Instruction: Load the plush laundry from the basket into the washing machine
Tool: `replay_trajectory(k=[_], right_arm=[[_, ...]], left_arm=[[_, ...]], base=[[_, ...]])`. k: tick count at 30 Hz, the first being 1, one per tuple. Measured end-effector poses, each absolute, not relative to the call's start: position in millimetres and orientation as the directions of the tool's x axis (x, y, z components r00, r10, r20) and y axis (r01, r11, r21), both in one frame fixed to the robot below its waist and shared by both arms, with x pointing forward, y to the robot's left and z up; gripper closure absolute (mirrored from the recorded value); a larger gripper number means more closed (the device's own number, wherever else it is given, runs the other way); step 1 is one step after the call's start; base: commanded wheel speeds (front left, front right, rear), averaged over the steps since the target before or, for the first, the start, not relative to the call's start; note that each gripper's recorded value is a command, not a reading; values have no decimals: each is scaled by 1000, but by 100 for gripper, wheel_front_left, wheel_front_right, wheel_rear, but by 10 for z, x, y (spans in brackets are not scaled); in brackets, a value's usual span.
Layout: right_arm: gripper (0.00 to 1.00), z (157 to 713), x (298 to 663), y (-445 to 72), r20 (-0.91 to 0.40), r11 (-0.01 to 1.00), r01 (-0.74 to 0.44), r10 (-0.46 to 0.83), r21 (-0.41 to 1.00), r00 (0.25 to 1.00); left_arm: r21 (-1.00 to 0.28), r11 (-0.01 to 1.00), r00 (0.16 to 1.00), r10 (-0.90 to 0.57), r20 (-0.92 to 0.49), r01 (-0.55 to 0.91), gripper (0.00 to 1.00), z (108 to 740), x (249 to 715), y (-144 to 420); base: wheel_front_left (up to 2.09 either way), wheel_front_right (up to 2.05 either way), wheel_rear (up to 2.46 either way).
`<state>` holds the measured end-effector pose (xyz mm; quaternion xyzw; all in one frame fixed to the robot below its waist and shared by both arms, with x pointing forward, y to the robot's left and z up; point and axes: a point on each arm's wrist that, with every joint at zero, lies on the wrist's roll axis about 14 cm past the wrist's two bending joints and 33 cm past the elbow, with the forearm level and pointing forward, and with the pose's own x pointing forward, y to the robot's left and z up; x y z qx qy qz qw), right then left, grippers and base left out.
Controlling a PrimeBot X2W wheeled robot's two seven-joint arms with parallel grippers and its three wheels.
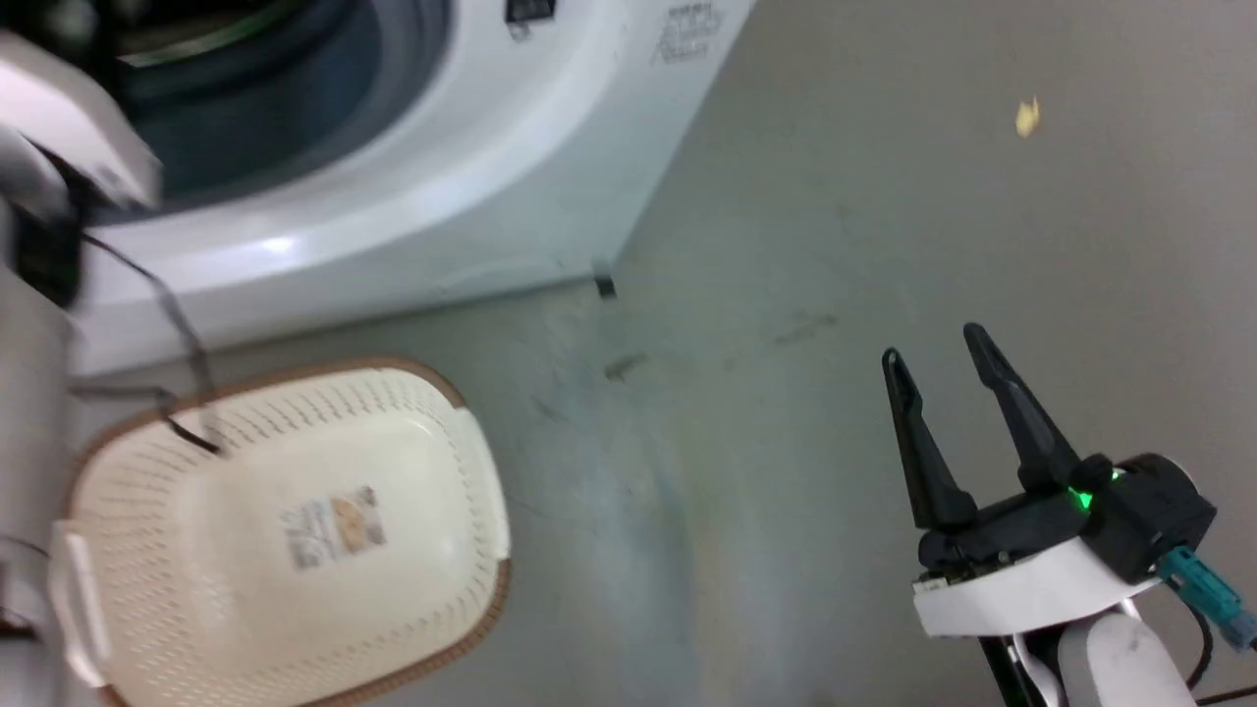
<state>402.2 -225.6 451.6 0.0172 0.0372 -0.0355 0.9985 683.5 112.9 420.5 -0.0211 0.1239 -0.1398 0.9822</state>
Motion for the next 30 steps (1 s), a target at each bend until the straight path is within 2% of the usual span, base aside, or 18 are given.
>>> replay_trajectory(k=[10, 11, 12, 13, 15, 16, 17, 18, 19, 20, 21, 22, 23, 25, 30], right_arm=[[0, 4886, 3814, -2037, 24, 1000, 8, -8, 27, 1000], [0, 4986, 3780, -1981, 55, 1000, -10, 9, 24, 998], [0, 4986, 3780, -1981, 55, 1000, -10, 9, 24, 998], [0, 5071, 3750, -1923, 82, 999, -29, 27, 23, 996], [0, 5107, 3734, -1892, 93, 999, -38, 35, 26, 995], [0, 5169, 3698, -1833, 113, 998, -57, 53, 32, 992], [0, 5169, 3698, -1833, 113, 998, -57, 53, 32, 992], [0, 5234, 3661, -1749, 134, 996, -83, 78, 35, 988], [0, 5234, 3661, -1749, 134, 996, -83, 78, 35, 988], [0, 5292, 3627, -1665, 152, 994, -109, 103, 29, 983], [0, 5292, 3627, -1665, 152, 994, -109, 103, 29, 983], [0, 5351, 3601, -1592, 170, 991, -132, 126, 24, 977], [0, 5351, 3601, -1592, 170, 991, -132, 126, 24, 977], [0, 5439, 3585, -1521, 197, 988, -155, 149, 15, 969], [0, 5533, 3560, -1558, 225, 989, -146, 141, 5, 964]], left_arm=[[-126, 951, 952, -293, -86, 281, 0, 4745, 5951, 1206], [-148, 948, 958, -288, -19, 282, 0, 4972, 5741, 1264], [-148, 948, 958, -288, -19, 282, 0, 4972, 5741, 1264], [-162, 948, 961, -269, 63, 276, 0, 5232, 5519, 1376], [-166, 949, 963, -254, 96, 267, 0, 5327, 5392, 1442], [-133, 961, 966, -224, 127, 241, 0, 5402, 5084, 1563], [-133, 961, 966, -224, 127, 241, 0, 5402, 5084, 1563], [-118, 974, 974, -176, 140, 193, 0, 5406, 4757, 1706], [-118, 974, 974, -176, 140, 193, 0, 5406, 4757, 1706], [-137, 980, 981, -124, 152, 145, 0, 5405, 4454, 1820], [-137, 980, 981, -124, 152, 145, 0, 5405, 4454, 1820], [-144, 984, 983, -86, 162, 110, 0, 5410, 4183, 1910], [-144, 984, 983, -86, 162, 110, 0, 5410, 4183, 1910], [-105, 993, 986, -40, 164, 58, 0, 5390, 3857, 2012], [-124, 992, 987, 16, 163, 5, 0, 5344, 3522, 1990]], base=[[0, 0, 0], [0, 0, 0], [0, 0, 0], [0, 0, 0], [0, 0, 0], [0, 0, 0], [0, 0, 0], [0, 0, 0], [0, 0, 0], [0, 0, 0], [0, 0, 0], [0, 0, 0], [0, 0, 0], [0, 0, 0], [0, 0, 0]])
